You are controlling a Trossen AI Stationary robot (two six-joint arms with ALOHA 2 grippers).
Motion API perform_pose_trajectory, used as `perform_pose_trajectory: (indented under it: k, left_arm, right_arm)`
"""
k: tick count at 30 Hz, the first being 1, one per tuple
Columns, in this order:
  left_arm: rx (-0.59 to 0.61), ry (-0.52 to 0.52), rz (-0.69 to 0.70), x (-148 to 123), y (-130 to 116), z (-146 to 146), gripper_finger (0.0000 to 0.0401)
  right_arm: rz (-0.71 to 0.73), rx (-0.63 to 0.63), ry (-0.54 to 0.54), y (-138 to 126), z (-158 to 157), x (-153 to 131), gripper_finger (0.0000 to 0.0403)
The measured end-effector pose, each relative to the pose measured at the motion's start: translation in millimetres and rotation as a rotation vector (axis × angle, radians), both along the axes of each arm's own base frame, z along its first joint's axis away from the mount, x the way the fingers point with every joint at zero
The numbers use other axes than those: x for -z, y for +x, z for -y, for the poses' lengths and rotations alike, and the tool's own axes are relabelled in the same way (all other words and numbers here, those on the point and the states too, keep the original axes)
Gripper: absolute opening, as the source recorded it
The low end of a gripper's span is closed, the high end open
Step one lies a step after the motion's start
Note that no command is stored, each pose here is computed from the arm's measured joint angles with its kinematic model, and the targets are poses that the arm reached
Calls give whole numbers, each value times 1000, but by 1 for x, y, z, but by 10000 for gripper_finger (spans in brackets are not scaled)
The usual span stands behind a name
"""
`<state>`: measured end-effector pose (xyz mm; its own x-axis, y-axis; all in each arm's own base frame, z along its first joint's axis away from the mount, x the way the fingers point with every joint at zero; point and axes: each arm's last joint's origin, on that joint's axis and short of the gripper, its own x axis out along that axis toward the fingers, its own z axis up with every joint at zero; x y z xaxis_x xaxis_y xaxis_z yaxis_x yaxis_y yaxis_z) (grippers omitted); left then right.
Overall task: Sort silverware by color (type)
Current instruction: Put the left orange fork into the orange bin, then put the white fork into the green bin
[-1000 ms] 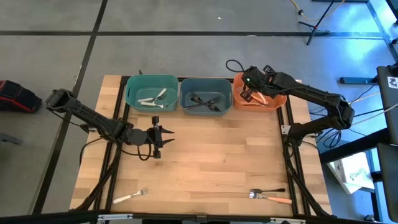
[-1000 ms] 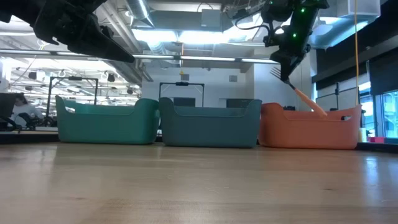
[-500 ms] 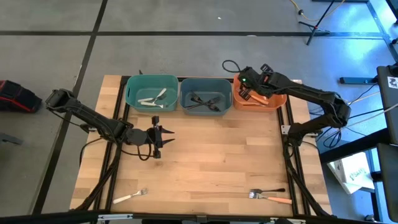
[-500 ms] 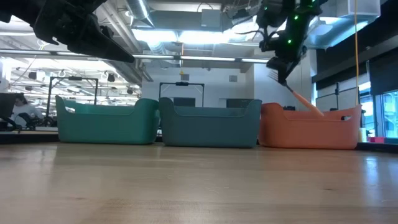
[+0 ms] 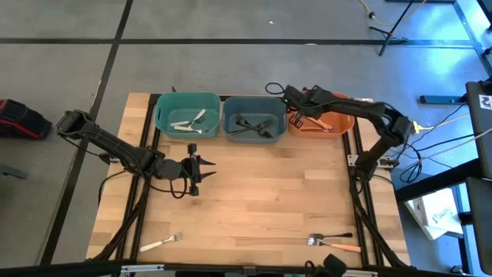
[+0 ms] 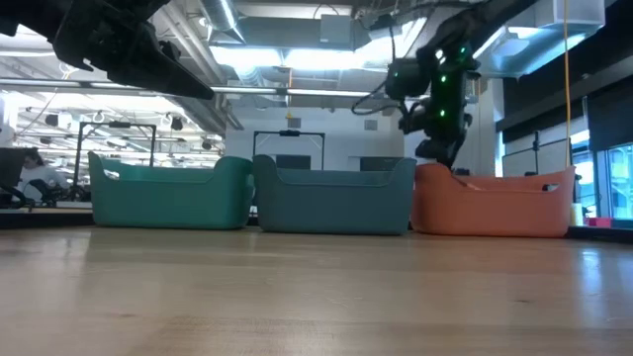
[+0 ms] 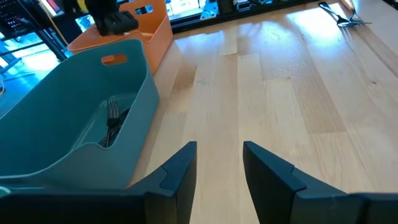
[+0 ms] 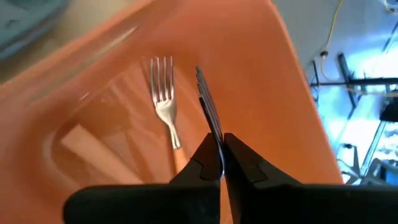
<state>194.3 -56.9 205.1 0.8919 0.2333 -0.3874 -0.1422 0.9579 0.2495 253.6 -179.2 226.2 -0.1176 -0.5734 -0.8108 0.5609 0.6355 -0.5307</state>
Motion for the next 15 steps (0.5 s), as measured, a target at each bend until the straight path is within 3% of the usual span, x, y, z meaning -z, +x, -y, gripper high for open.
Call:
perform_pose_trajectory:
  k: [10,15]
  left_arm:
    - [7,-3,-2,0,0,0,125]
    - [7,-3,-1,0,0,0,125]
  right_arm:
    - [26,75,1,8,8,18,4]
    - [32,70,-4,8,6,16,51]
